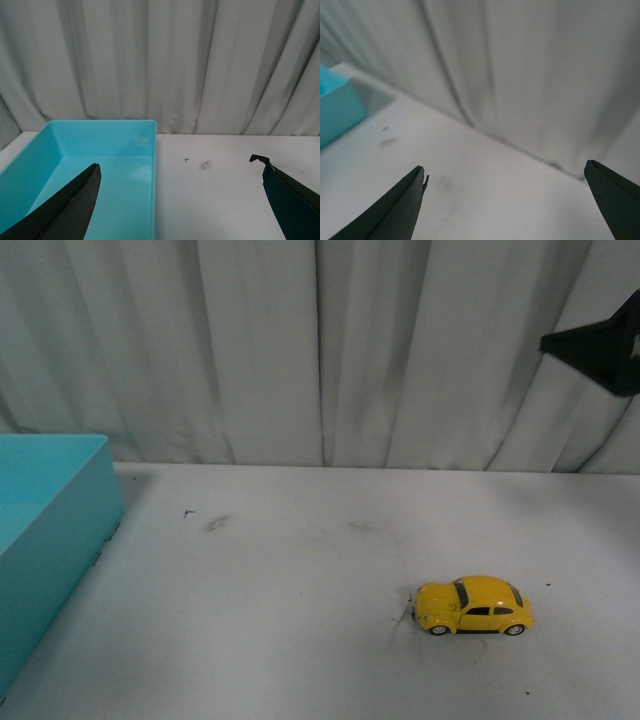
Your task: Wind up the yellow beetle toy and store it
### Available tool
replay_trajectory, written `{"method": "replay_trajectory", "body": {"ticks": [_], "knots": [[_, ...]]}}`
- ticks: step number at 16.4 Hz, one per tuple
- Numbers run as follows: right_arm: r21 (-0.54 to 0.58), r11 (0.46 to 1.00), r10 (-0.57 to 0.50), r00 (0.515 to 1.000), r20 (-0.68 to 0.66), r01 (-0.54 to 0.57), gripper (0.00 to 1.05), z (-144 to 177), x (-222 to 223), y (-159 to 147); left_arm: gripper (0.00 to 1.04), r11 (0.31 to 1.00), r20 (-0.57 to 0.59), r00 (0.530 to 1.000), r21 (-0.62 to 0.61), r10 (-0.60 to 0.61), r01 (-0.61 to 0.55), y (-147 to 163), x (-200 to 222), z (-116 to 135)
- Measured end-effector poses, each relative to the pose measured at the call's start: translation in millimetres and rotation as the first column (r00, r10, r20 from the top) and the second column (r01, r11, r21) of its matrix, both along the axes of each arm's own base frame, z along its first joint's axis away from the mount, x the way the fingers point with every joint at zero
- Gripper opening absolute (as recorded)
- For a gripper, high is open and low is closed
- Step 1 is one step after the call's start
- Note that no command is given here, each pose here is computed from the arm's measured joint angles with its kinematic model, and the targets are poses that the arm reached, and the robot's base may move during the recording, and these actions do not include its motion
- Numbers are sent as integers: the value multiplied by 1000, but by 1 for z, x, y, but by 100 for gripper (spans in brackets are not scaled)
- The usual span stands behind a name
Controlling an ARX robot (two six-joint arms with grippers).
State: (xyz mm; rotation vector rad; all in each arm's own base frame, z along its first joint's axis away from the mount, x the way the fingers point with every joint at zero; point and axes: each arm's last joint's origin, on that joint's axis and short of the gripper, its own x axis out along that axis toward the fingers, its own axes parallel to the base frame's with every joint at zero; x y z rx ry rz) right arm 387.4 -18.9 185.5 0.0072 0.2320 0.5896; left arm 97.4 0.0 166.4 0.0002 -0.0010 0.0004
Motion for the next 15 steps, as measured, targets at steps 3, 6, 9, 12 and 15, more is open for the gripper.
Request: {"method": "replay_trajectory", "body": {"ticks": [3,6,9,12,15], "knots": [[-94,927,345,925,-156,-362,98,-39,-12,23,98,1000,0,1000,0,0,0,0,0,0],[-196,797,526,815,-244,-572,98,-77,-20,31,98,1000,0,1000,0,0,0,0,0,0],[-335,694,615,767,-186,-637,98,-92,-10,30,98,1000,0,1000,0,0,0,0,0,0],[-367,641,651,730,-206,-675,98,-106,10,32,98,1000,0,1000,0,0,0,0,0,0],[-373,573,695,674,-250,-729,98,-121,16,36,98,1000,0,1000,0,0,0,0,0,0]]}}
